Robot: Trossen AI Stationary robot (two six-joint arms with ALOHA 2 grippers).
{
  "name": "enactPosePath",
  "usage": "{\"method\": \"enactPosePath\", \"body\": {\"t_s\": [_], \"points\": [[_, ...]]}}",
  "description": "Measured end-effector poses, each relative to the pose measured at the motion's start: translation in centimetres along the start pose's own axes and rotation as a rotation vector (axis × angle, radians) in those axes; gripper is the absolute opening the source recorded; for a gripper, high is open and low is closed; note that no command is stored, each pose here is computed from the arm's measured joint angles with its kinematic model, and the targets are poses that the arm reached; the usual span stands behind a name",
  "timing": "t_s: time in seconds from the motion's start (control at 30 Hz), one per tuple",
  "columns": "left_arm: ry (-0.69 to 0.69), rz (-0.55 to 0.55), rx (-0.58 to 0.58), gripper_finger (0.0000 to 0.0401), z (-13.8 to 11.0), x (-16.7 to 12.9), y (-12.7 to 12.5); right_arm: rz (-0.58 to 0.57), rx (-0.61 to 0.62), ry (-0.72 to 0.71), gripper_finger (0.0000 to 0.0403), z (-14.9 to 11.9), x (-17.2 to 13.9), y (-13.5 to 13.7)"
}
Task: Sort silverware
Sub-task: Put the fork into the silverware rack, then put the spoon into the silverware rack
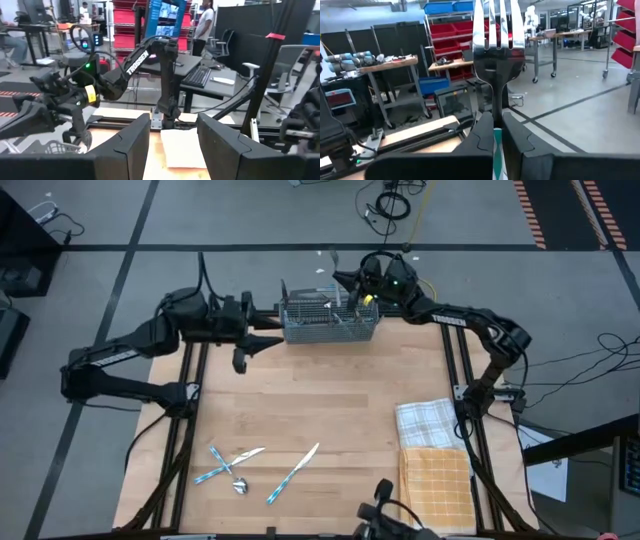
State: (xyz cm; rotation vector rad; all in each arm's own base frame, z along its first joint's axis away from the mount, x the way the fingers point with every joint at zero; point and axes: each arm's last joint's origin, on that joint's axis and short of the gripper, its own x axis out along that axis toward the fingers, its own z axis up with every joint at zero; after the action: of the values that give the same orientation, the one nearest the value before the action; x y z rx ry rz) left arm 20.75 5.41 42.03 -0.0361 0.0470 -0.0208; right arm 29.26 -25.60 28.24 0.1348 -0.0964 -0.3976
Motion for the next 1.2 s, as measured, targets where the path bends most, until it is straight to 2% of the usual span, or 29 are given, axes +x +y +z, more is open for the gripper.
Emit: {"method": "enactPosePath", "body": {"t_s": [0.37,0.7,1.2], "points": [[-0.009,-0.071,-0.026,0.0169,0.2,-1.1,1.9,-0.041,0.019,0.085,0.0,-3.1,-1.5,-2.2],[0.004,-0.027,-0.037,0.0169,0.0,-1.5,3.0,-0.044,-0.01,0.096,0.0009,-3.5,-1.8,-2.4],[0.042,-0.024,-0.056,0.0169,-0.4,-1.6,3.1,-0.033,0.056,0.147,0.0155,-3.9,-1.7,-1.9]]}}
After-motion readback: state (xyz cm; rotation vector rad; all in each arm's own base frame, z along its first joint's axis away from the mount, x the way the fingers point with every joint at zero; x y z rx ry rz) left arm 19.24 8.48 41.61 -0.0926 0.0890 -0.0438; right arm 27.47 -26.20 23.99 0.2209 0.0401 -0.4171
